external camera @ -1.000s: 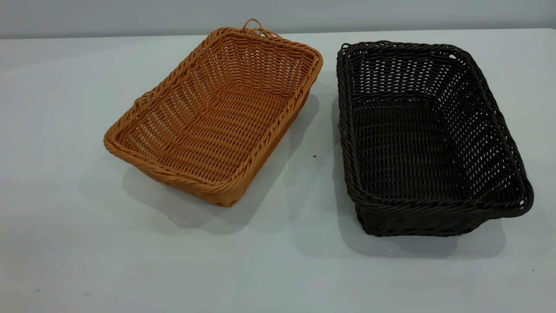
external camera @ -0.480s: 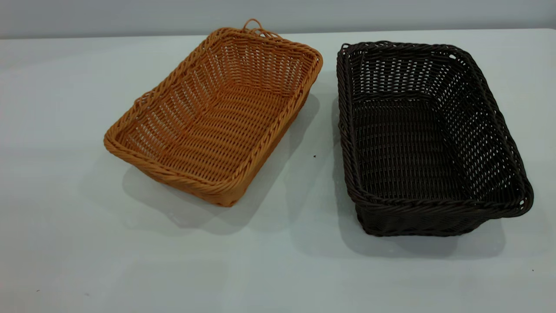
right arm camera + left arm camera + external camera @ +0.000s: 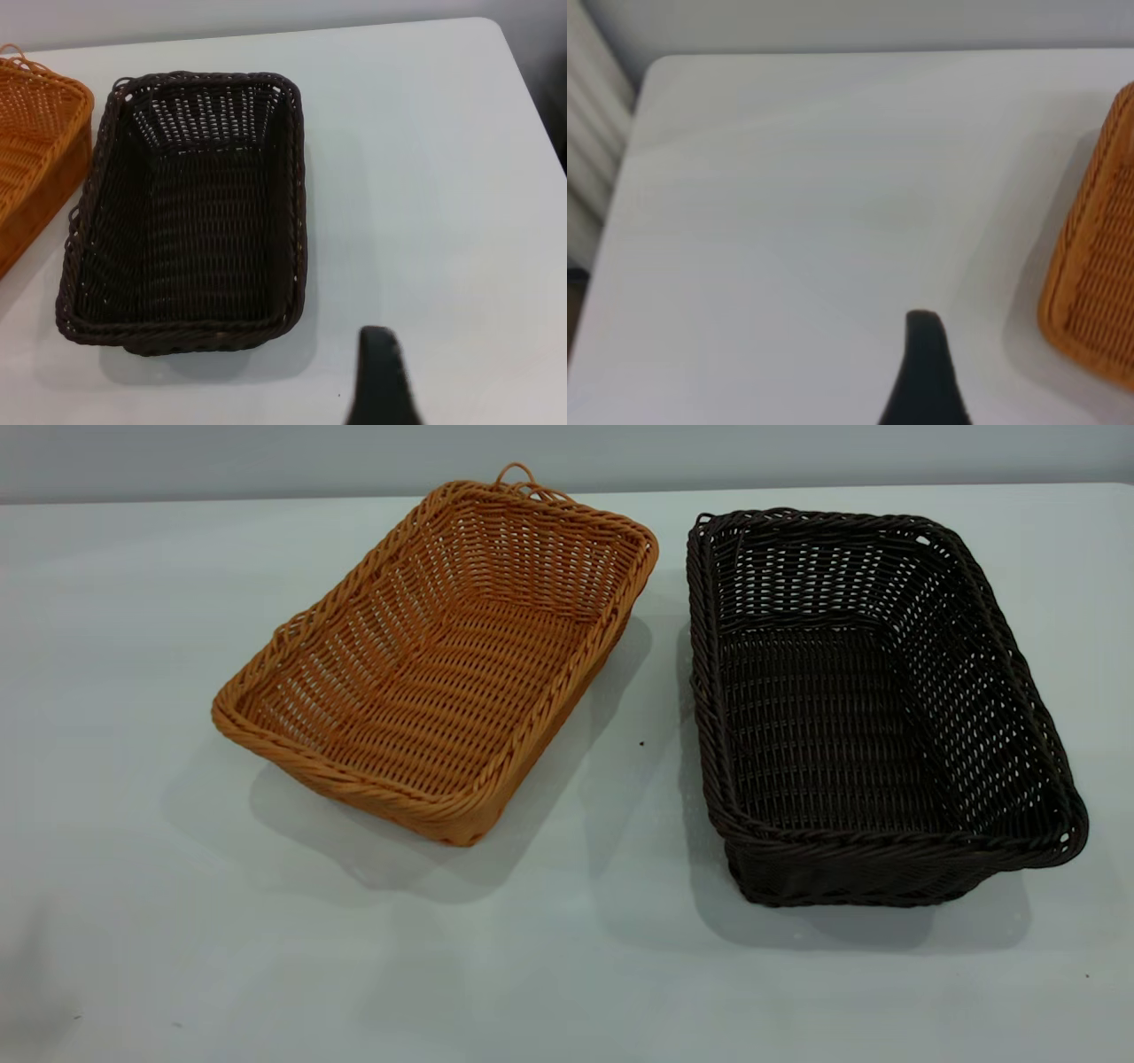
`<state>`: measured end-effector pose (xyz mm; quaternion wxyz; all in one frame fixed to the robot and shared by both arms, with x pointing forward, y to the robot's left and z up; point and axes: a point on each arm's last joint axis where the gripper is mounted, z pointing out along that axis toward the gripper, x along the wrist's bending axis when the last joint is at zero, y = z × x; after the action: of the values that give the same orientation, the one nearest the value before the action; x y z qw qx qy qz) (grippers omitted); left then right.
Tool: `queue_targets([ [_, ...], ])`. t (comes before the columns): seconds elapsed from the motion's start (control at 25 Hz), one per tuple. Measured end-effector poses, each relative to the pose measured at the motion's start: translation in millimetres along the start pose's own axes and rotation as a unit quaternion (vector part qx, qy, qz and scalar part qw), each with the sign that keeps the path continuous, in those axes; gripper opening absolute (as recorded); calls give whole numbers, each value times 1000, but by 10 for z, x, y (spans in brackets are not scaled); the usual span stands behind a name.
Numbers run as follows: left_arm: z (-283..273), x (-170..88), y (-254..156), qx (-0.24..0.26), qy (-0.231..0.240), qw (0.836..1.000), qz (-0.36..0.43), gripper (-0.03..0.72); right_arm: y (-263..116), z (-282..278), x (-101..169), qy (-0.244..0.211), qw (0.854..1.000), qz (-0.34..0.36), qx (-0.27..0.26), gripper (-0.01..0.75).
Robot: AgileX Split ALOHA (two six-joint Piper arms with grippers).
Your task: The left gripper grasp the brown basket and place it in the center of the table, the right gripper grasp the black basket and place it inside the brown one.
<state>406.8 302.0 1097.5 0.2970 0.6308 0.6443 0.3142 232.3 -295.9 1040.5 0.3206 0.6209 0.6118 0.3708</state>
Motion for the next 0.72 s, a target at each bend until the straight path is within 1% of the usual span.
queue_targets([
  [0.08,240,-30,175,13,-8,1000,-1,512,12,18,3,1,1000,3,8,515],
  [0.2,632,-70,365,35,-17,999,10,512,54,55,7,1,1000,13,23,566],
  [0.28,896,-110,418,57,-26,998,16,512,117,72,11,1,1000,15,24,576],
  [0.36,1112,-190,453,66,-38,997,33,512,178,108,13,1,1000,17,21,581],
  [0.52,1559,-437,433,90,-64,992,66,512,271,219,24,5,999,23,36,582],
  [0.72,2148,-713,254,147,-86,979,112,512,375,380,50,16,997,36,59,582],
])
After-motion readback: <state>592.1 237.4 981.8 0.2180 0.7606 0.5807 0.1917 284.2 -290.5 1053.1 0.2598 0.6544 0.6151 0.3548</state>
